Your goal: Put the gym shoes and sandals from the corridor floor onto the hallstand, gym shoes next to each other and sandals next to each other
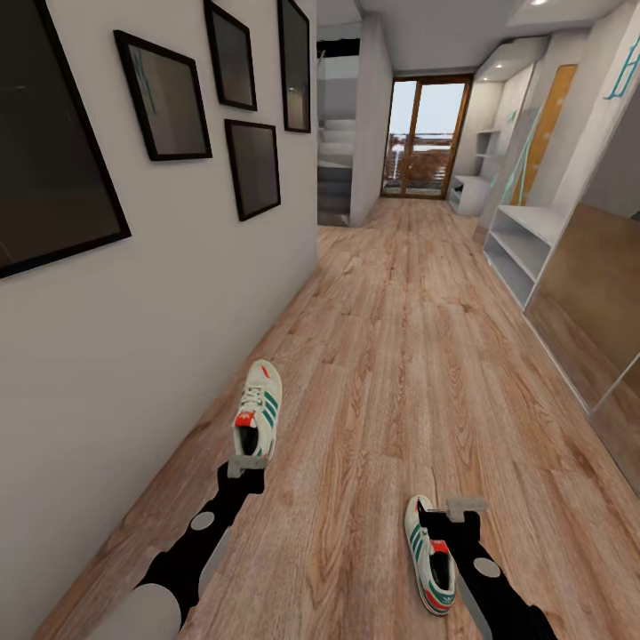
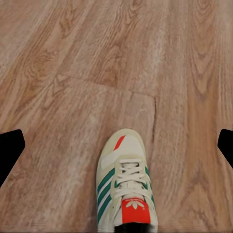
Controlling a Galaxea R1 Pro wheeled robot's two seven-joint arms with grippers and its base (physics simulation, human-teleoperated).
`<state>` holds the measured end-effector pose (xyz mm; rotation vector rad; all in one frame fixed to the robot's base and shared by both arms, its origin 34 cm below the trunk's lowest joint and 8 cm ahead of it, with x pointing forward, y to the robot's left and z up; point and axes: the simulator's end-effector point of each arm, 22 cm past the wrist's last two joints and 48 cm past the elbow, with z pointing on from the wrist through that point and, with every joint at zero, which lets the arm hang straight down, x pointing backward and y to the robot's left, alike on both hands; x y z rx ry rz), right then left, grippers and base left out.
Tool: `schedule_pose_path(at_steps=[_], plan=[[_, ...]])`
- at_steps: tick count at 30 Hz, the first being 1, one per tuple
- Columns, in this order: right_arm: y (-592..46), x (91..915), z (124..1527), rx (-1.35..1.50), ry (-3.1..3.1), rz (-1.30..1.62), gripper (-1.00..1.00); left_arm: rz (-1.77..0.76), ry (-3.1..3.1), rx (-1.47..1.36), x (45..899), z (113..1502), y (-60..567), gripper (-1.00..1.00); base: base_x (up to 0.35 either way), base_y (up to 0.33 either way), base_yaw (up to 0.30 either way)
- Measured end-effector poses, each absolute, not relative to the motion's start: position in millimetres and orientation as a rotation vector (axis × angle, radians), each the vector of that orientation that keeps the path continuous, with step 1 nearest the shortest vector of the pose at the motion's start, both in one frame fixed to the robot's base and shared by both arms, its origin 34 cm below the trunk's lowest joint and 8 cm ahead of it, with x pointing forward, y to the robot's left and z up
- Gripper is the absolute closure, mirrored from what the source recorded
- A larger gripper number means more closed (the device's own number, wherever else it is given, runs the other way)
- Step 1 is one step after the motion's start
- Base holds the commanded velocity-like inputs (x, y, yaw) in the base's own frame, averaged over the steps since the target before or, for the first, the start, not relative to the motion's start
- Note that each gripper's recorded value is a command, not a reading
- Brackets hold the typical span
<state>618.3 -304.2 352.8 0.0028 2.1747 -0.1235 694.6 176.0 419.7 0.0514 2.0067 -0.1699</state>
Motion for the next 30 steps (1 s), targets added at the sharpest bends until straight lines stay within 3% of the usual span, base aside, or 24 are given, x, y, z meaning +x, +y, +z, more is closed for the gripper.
schedule_pose_path(at_steps=[19,30], plan=[[-303,598,294,0.009,2.209,-0.125,-1.0,-0.173,2.035,0.062,679,363,174,1.0,0.0,0.0,-0.002],[-299,586,264,0.007,2.249,-0.12,-1.0,-0.179,2.074,0.056,670,330,173,1.0,0.0,0.0,-0.095]])
